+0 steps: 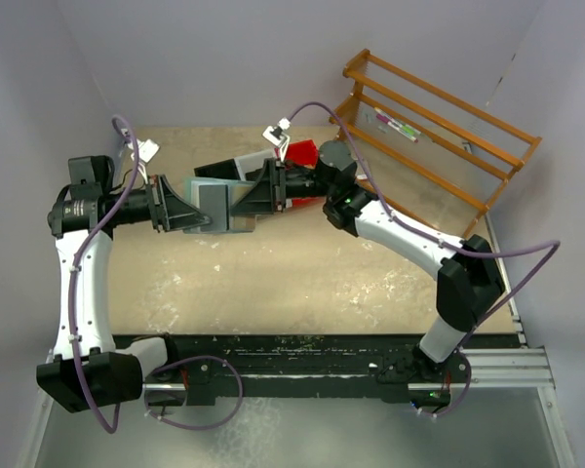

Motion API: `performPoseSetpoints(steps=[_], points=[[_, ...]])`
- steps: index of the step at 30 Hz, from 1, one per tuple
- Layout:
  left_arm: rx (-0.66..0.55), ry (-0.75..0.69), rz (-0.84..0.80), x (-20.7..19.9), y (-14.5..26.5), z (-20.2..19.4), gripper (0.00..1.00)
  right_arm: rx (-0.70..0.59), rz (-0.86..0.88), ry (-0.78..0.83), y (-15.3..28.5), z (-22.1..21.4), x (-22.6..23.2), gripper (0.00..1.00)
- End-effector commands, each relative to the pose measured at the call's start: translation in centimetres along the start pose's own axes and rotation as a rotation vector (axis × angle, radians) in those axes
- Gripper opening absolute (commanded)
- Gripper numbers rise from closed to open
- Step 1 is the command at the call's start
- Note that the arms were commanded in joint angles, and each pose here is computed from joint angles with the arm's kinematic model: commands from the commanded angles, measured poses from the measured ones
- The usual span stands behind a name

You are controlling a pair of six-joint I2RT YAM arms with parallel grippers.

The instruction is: Take the credit cards out of the card holder

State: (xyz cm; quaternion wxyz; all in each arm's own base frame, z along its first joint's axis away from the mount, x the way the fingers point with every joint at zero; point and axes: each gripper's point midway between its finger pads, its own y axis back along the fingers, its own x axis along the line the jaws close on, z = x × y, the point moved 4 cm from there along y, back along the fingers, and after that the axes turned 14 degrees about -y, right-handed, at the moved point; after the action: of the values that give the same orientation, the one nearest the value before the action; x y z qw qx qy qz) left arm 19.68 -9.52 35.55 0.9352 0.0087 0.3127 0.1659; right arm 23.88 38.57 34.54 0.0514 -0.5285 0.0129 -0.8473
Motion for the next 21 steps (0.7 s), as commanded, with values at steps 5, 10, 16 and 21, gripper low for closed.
performPoseSetpoints(steps=[5, 10, 16, 21], points=[[-0.021, -0.060, -0.103, -2.9, 0.1, 0.9, 0.20, -0.048, 0.136, 0.123, 0.3, 2.1, 4.7, 0.52], [-0.023, -0.063, -0.109, -3.1, 0.2, 1.0, 0.20, -0.048, 0.148, 0.117, -0.3, 2.4, 4.6, 0.54], [-0.025, -0.069, -0.118, -3.5, 0.2, 1.2, 0.20, -0.025, 0.148, 0.108, -1.2, 1.8, 4.4, 0.54], [-0.027, -0.073, -0.122, -3.7, 0.3, 1.1, 0.20, -0.010, 0.113, 0.104, -1.4, 1.1, 3.8, 0.53]])
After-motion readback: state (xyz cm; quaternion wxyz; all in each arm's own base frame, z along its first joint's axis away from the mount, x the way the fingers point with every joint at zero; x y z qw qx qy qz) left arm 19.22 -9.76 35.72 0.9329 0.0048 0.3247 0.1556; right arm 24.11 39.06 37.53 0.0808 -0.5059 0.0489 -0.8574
